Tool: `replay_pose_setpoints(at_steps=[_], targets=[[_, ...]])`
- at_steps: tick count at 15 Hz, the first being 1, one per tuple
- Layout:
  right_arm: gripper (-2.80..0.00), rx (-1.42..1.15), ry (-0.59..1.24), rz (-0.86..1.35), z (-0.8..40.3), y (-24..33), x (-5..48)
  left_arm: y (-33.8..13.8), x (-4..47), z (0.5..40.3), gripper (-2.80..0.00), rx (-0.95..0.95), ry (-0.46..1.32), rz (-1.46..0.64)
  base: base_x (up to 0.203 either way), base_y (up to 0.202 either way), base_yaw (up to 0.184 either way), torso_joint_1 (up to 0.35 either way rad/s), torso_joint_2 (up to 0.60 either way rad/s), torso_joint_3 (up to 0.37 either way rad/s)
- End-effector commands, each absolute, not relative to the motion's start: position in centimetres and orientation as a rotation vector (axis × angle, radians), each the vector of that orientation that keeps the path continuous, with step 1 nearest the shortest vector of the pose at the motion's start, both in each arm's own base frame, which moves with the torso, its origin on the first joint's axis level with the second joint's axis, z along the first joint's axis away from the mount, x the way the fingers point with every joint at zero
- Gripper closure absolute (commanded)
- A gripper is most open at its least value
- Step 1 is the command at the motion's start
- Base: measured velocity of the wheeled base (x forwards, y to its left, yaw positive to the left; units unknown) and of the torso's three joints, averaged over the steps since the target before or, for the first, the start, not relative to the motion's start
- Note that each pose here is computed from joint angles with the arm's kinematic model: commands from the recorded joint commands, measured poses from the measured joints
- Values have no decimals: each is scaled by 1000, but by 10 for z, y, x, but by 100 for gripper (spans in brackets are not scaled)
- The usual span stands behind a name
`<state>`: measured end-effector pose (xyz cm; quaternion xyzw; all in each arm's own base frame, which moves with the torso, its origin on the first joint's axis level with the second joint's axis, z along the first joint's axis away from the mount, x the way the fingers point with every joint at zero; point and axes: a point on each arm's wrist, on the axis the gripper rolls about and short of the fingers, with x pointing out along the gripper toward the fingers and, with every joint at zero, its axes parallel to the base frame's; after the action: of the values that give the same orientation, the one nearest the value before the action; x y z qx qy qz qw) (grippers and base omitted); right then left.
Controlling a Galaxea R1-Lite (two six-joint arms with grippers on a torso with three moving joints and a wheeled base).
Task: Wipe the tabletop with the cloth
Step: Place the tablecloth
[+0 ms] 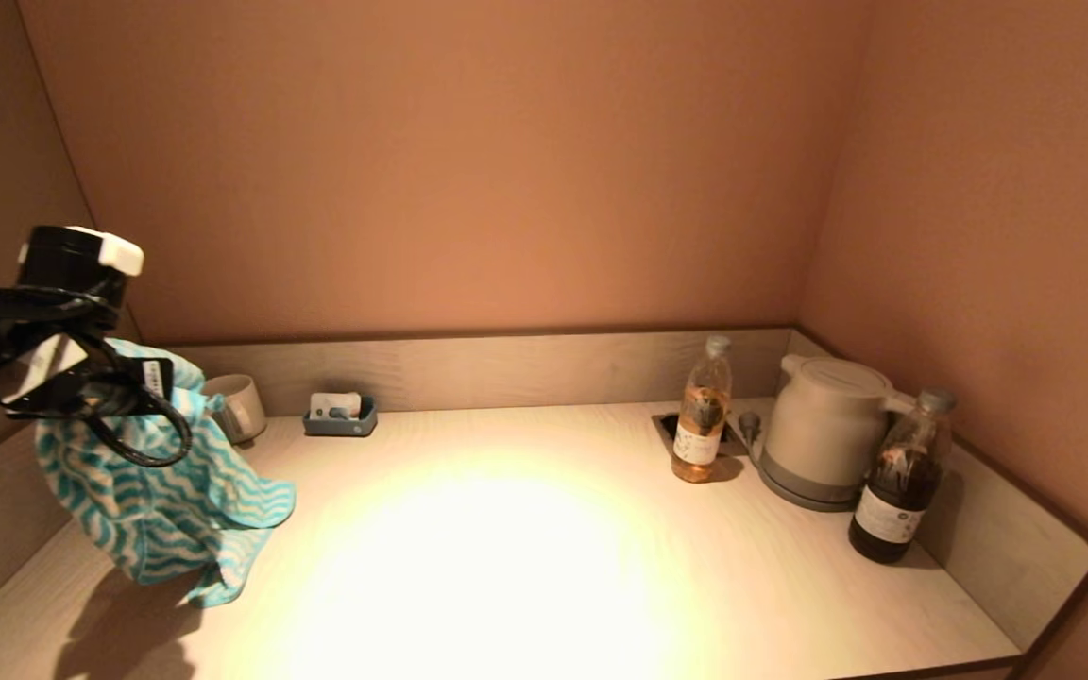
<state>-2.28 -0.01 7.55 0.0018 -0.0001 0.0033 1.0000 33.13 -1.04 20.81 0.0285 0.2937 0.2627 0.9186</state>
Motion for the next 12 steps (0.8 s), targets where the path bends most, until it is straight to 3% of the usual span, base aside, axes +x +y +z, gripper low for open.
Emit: replay_pose_setpoints(at_steps=[1, 8, 12], targets=[[0, 4, -2, 8, 76, 0, -23, 3, 311, 236, 0, 30, 527, 575, 0, 0, 0, 0, 0, 0], [0, 3, -2, 8, 76, 0, -23, 80, 270, 254, 0, 3, 513, 748, 0, 0, 0, 0, 0, 0], [0, 3, -2, 8, 76, 0, -23, 91, 270, 256, 0, -20, 512, 678, 0, 0, 0, 0, 0, 0]])
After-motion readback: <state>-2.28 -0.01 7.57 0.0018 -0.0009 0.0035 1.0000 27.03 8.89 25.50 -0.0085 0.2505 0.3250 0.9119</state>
